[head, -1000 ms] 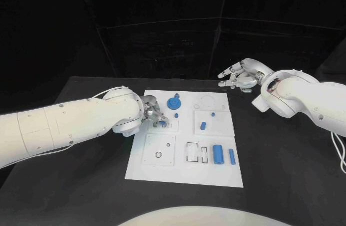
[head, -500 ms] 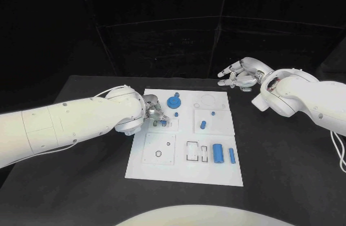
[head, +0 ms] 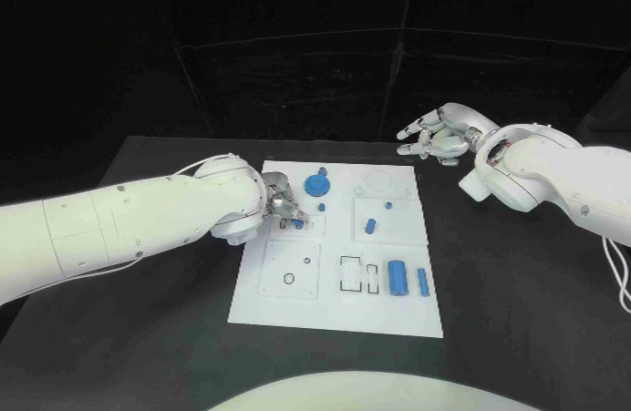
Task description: Assemble the parts on the task board
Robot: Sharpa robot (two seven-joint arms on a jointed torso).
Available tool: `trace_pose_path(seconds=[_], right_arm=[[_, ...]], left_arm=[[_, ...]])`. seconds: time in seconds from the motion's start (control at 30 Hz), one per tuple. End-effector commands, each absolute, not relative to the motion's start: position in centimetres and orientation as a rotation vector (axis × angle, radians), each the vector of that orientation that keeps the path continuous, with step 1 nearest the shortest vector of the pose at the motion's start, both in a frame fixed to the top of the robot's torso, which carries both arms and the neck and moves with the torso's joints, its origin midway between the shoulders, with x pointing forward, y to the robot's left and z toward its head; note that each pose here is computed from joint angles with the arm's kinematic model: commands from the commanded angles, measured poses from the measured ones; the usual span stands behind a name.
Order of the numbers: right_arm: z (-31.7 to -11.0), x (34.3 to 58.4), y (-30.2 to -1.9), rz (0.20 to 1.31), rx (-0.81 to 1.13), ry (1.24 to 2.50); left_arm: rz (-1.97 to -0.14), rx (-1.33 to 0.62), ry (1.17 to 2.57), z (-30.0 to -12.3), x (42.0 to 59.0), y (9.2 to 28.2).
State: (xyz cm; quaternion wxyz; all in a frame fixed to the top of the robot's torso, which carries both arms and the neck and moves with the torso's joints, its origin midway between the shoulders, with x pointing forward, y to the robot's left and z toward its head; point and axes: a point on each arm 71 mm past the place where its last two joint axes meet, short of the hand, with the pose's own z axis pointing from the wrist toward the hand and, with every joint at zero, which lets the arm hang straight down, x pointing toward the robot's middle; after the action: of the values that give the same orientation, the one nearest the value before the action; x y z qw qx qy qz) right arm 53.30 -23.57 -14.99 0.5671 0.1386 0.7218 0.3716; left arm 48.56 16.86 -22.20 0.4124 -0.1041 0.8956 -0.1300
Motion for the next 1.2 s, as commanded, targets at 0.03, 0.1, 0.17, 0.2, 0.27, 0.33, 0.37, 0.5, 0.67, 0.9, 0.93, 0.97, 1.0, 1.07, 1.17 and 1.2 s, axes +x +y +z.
trace_pose_path(seconds=[0.03,0.1,0.17,0.2,0.27,0.33,0.37,0.5,0.67,0.9,0.93,0.97,1.0,1.07,1.17,1.2], right_arm=[[-14.84,53.29,-23.43,0.884,0.314,1.696],[-14.84,53.28,-23.41,0.884,0.313,1.697],[-14.84,53.28,-23.40,0.885,0.312,1.697],[-14.84,53.28,-23.40,0.885,0.312,1.698],[-14.84,53.27,-23.38,0.885,0.311,1.698],[-14.84,53.28,-23.38,0.885,0.311,1.698],[-14.85,53.28,-23.38,0.885,0.311,1.698],[-14.86,53.28,-23.39,0.885,0.310,1.700],[-14.86,53.29,-23.39,0.884,0.309,1.701],[-14.87,53.30,-23.39,0.883,0.308,1.701],[-14.87,53.30,-23.38,0.883,0.308,1.701],[-14.87,53.30,-23.38,0.883,0.307,1.701],[-14.87,53.31,-23.37,0.883,0.307,1.701],[-14.87,53.31,-23.34,0.883,0.307,1.701],[-14.88,53.32,-23.31,0.883,0.306,1.702],[-14.88,53.32,-23.30,0.883,0.306,1.702]], left_arm=[[-0.299,-0.236,2.280,-22.47,48.42,16.90],[-0.297,-0.232,2.285,-22.54,48.37,16.88],[-0.294,-0.228,2.290,-22.62,48.32,16.88],[-0.293,-0.227,2.291,-22.64,48.31,16.88],[-0.290,-0.223,2.296,-22.70,48.27,16.88],[-0.289,-0.221,2.299,-22.74,48.23,16.90],[-0.288,-0.220,2.300,-22.75,48.22,16.90],[-0.290,-0.215,2.303,-22.77,48.11,16.87],[-0.294,-0.210,2.306,-22.76,47.96,16.77],[-0.297,-0.213,2.302,-22.74,47.99,16.81],[-0.297,-0.214,2.301,-22.74,48.01,16.82],[-0.297,-0.214,2.300,-22.74,48.02,16.82],[-0.298,-0.215,2.300,-22.74,48.04,16.81],[-0.298,-0.215,2.298,-22.75,48.10,16.78],[-0.298,-0.216,2.297,-22.77,48.18,16.73],[-0.298,-0.216,2.297,-22.77,48.20,16.72]])
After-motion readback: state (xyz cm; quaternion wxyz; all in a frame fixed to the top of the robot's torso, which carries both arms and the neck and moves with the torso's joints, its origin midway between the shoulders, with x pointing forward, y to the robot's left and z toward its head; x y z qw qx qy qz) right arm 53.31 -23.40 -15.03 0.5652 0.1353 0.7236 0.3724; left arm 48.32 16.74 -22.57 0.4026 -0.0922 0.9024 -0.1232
